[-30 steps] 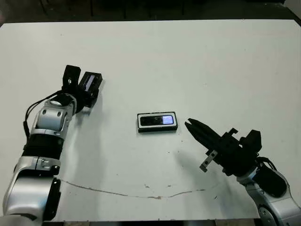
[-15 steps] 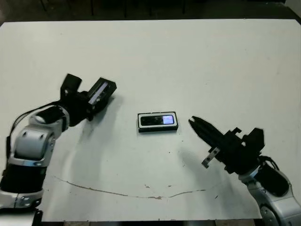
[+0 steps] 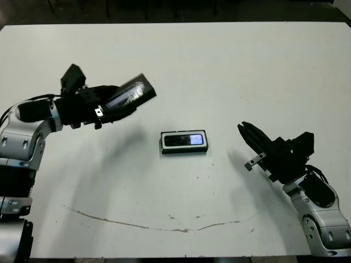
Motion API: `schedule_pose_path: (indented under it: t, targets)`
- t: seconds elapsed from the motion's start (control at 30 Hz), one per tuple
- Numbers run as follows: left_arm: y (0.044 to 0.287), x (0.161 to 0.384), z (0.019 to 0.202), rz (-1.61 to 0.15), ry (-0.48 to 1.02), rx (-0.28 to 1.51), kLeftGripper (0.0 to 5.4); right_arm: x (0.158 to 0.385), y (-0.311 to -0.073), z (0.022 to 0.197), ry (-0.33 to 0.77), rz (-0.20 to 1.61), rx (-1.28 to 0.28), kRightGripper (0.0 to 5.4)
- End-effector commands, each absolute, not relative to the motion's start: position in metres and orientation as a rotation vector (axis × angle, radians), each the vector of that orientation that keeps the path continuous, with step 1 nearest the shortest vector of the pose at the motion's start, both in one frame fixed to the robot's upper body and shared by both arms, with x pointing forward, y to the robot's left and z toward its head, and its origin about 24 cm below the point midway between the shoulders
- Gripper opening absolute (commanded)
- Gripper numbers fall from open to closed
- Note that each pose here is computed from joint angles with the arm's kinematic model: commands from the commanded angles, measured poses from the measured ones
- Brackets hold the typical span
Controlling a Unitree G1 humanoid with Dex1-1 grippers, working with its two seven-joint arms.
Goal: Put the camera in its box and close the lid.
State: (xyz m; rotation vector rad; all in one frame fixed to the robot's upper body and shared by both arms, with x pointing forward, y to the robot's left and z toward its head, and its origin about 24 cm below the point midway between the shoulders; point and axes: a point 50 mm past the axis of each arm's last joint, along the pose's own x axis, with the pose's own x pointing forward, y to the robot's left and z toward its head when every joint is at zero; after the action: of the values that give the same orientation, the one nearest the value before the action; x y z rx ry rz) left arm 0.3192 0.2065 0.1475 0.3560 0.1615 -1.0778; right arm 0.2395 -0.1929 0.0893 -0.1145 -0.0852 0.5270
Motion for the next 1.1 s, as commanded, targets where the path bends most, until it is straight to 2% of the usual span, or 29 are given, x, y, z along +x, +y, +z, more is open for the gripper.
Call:
schedule_pose_path:
  t: [0.03,0.27,0.47,0.83,1.1]
  targets:
    - [0.203,0.322,0.141,-1.142,0.237,0.371,2.75,0.238,-0.196,0.088,-0.048,0.520,-0.107,0.00]
    - [0.188,0.330,0.132,-1.245,0.301,0.330,2.75,0.236,-0.193,0.098,-0.104,0.571,-0.098,0.00]
    - [0.172,0.332,0.122,-1.344,0.345,0.320,2.75,0.234,-0.194,0.102,-0.094,0.561,-0.098,0.00]
    - [0.162,0.330,0.094,-1.406,0.424,0.203,2.75,0.232,-0.195,0.101,-0.061,0.534,-0.111,0.00]
    - [0.161,0.324,0.078,-1.495,0.485,0.198,2.75,0.233,-0.196,0.095,-0.065,0.540,-0.096,0.00]
